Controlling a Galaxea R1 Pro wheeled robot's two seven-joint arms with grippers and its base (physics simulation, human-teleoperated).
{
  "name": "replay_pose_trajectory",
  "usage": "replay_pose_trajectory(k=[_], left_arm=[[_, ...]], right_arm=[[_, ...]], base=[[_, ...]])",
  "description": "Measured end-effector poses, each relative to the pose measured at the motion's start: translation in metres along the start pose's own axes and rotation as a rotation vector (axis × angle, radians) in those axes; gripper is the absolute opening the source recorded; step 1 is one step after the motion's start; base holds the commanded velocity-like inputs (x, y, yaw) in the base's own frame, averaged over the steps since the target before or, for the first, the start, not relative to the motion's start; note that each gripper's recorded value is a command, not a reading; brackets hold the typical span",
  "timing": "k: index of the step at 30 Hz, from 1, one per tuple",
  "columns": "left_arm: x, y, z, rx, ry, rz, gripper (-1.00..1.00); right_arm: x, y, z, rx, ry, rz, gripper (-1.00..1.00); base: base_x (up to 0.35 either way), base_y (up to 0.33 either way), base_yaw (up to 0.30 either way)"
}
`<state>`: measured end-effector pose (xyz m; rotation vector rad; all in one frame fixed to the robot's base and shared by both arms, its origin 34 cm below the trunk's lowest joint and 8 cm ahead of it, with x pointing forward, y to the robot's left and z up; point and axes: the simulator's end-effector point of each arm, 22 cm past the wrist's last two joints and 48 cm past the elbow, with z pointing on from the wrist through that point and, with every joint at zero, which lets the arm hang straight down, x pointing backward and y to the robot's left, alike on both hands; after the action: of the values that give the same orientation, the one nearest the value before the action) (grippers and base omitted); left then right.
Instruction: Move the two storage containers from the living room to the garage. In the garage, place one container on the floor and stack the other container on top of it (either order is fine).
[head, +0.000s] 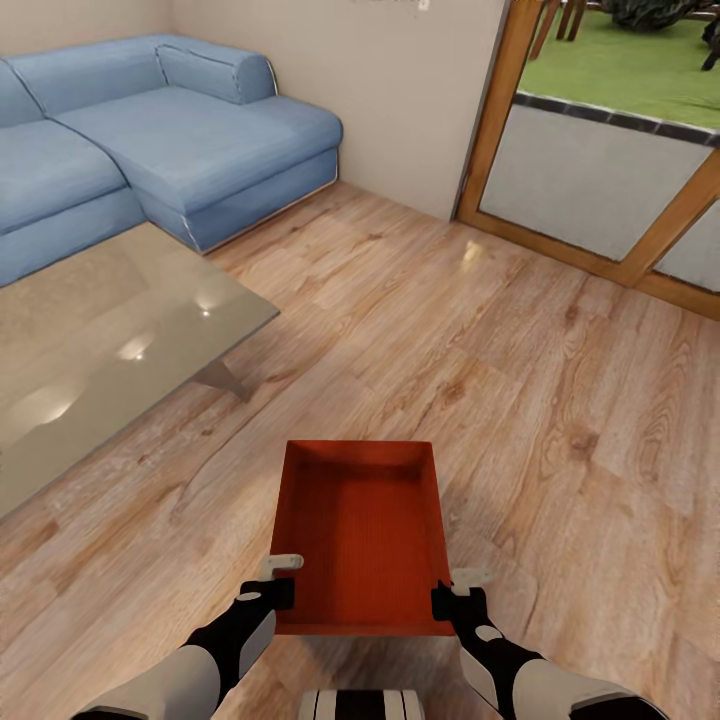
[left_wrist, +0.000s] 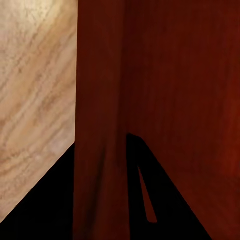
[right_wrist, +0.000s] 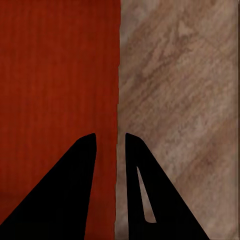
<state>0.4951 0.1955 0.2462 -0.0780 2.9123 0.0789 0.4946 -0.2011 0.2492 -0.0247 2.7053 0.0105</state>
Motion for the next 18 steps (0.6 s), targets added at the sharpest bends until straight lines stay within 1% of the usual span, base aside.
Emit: replay_pose_trajectory(k=[18], left_arm=[[-0.014, 0.002, -0.034, 0.0, 0.0, 0.0, -1.0]], right_arm=[[-0.02, -0.002, -0.03, 0.002, 0.001, -0.003, -1.0]], base=[[0.0, 0.0, 0.0]])
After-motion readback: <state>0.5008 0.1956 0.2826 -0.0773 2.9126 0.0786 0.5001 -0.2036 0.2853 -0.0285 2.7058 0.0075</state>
